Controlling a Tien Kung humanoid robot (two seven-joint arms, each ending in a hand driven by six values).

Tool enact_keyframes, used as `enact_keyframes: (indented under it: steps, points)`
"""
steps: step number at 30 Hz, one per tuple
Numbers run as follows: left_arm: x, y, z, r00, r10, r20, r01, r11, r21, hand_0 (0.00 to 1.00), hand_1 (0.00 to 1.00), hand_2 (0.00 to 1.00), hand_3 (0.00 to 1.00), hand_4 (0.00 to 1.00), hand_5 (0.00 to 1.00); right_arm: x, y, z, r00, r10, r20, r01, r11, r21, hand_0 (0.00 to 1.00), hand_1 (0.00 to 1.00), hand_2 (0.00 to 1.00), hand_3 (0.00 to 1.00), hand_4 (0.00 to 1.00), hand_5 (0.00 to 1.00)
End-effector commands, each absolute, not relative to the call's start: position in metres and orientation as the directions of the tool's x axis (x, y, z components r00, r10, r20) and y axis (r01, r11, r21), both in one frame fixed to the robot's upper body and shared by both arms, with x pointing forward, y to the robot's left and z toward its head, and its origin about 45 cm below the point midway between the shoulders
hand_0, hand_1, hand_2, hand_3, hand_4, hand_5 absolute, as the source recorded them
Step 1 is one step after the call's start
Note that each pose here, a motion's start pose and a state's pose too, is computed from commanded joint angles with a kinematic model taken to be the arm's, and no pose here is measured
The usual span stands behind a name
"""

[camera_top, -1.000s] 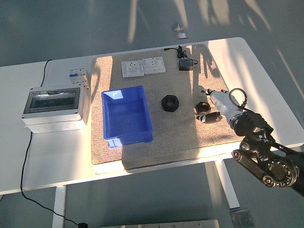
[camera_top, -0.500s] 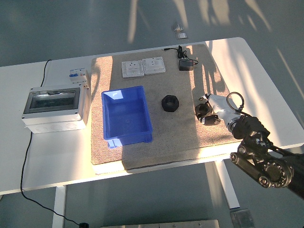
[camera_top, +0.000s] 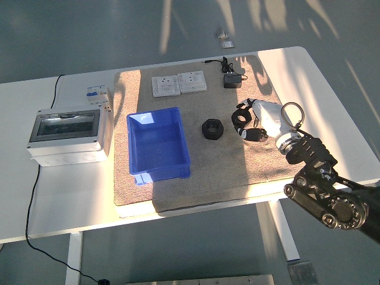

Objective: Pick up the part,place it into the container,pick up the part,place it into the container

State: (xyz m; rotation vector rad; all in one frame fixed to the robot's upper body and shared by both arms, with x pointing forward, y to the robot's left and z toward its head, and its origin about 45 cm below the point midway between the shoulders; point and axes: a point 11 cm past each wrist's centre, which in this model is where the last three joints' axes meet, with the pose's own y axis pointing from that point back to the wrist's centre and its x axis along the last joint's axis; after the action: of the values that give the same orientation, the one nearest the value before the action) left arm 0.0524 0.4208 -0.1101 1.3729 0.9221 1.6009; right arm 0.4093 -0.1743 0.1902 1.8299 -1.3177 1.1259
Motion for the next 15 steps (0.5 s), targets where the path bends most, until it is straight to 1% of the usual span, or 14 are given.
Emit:
enact_keyframes:
  steps: [3, 4, 5, 6, 8, 10, 11, 15]
  points:
    - [0.053, 0.422, -0.11, -0.073, 0.915, 0.396, -0.121, -0.402, 0.907, 0.676, 0.661, 0.642, 0.754, 0.757, 0.803, 0.405, -0.136, 0.218, 0.139, -0.493, 0.859, -0.898, -0.428, -0.1, 0.677, 0.28, 0.474, 0.617, 0.275, 0.002]
    - [0.054, 0.423, -0.109, -0.073, 0.915, 0.397, -0.122, -0.403, 0.907, 0.676, 0.661, 0.642, 0.754, 0.757, 0.803, 0.402, -0.119, 0.226, 0.164, -0.504, 0.848, -0.869, -0.481, -0.118, 0.677, 0.28, 0.474, 0.617, 0.275, 0.002]
    - [0.054, 0.423, -0.109, -0.073, 0.914, 0.398, -0.123, -0.404, 0.906, 0.676, 0.662, 0.642, 0.755, 0.758, 0.804, 0.399, -0.107, 0.23, 0.191, -0.504, 0.842, -0.845, -0.522, -0.12, 0.66, 0.276, 0.475, 0.622, 0.234, 0.002]
    - [0.055, 0.424, -0.109, -0.073, 0.914, 0.399, -0.124, -0.405, 0.906, 0.676, 0.662, 0.642, 0.755, 0.758, 0.804, 0.396, -0.096, 0.233, 0.219, -0.499, 0.839, -0.821, -0.559, -0.118, 0.66, 0.276, 0.475, 0.622, 0.234, 0.002]
    - [0.058, 0.424, -0.108, -0.073, 0.914, 0.4, -0.128, -0.406, 0.905, 0.676, 0.662, 0.642, 0.755, 0.758, 0.804, 0.394, -0.079, 0.233, 0.277, -0.475, 0.835, -0.784, -0.614, -0.09, 0.66, 0.276, 0.475, 0.622, 0.234, 0.002]
    - [0.06, 0.425, -0.108, -0.076, 0.913, 0.4, -0.133, -0.407, 0.904, 0.676, 0.662, 0.642, 0.755, 0.758, 0.804, 0.393, -0.067, 0.224, 0.337, -0.435, 0.835, -0.757, -0.653, -0.034, 0.66, 0.276, 0.475, 0.622, 0.234, 0.002]
    - [0.061, 0.425, -0.108, -0.079, 0.913, 0.4, -0.135, -0.408, 0.903, 0.677, 0.662, 0.642, 0.756, 0.761, 0.806, 0.391, -0.061, 0.218, 0.361, -0.406, 0.84, -0.743, -0.669, -0.004, 0.686, 0.307, 0.491, 0.645, 0.232, 0.002]
    - [0.062, 0.425, -0.107, -0.09, 0.911, 0.401, -0.139, -0.411, 0.901, 0.677, 0.662, 0.642, 0.756, 0.761, 0.806, 0.385, -0.046, 0.203, 0.386, -0.291, 0.875, -0.701, -0.71, 0.073, 0.686, 0.307, 0.491, 0.645, 0.232, 0.002]
